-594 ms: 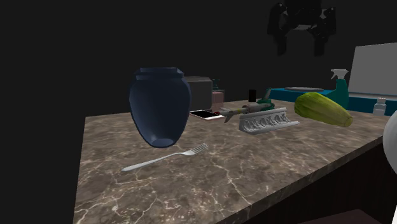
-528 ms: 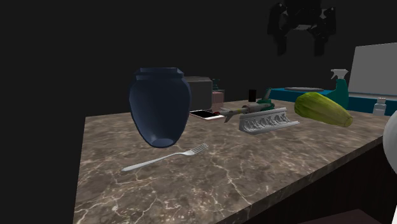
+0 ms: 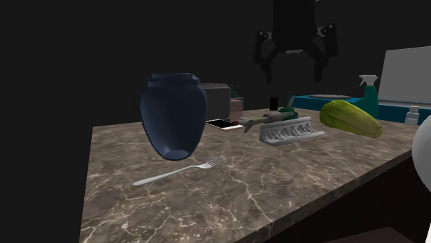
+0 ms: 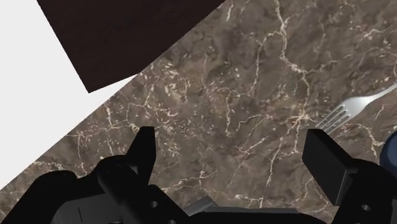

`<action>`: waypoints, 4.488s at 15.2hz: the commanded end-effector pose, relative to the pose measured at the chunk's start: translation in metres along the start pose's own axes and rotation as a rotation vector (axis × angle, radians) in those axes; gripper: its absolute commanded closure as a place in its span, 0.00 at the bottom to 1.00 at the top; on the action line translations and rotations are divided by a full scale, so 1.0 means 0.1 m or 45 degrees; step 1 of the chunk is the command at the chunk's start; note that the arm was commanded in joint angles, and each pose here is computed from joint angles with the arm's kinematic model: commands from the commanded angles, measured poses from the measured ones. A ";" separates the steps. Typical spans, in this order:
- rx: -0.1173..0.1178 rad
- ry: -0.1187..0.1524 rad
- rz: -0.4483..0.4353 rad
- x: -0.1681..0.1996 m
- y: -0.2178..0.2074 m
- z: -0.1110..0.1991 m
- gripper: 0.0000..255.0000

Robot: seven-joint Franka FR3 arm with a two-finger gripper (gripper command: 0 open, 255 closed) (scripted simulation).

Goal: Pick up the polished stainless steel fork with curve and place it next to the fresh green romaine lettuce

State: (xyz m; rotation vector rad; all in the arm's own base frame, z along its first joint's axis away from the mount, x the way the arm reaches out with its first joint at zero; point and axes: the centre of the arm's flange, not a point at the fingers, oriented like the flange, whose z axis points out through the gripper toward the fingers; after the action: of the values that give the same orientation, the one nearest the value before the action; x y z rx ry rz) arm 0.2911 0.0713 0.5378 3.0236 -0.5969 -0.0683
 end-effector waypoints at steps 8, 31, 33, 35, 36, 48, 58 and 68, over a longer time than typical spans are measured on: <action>-0.083 0.132 0.520 -0.14 -1.09 0.69 0.00; -0.189 0.295 1.154 0.44 -2.24 2.00 0.00; -0.189 0.295 1.154 0.44 -2.24 2.00 0.00; -0.189 0.295 1.154 0.44 -2.24 2.00 0.00; -0.189 0.295 1.154 0.44 -2.24 2.00 1.00; -0.189 0.295 1.154 0.43 -2.23 1.84 1.00; -0.189 0.295 1.154 0.42 -2.19 1.31 1.00; -0.189 0.295 1.154 0.40 -2.16 0.79 1.00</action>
State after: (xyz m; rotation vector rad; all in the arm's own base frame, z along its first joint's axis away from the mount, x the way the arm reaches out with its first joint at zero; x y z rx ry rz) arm 0.4059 0.2519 0.4386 2.2940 -1.7319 0.2582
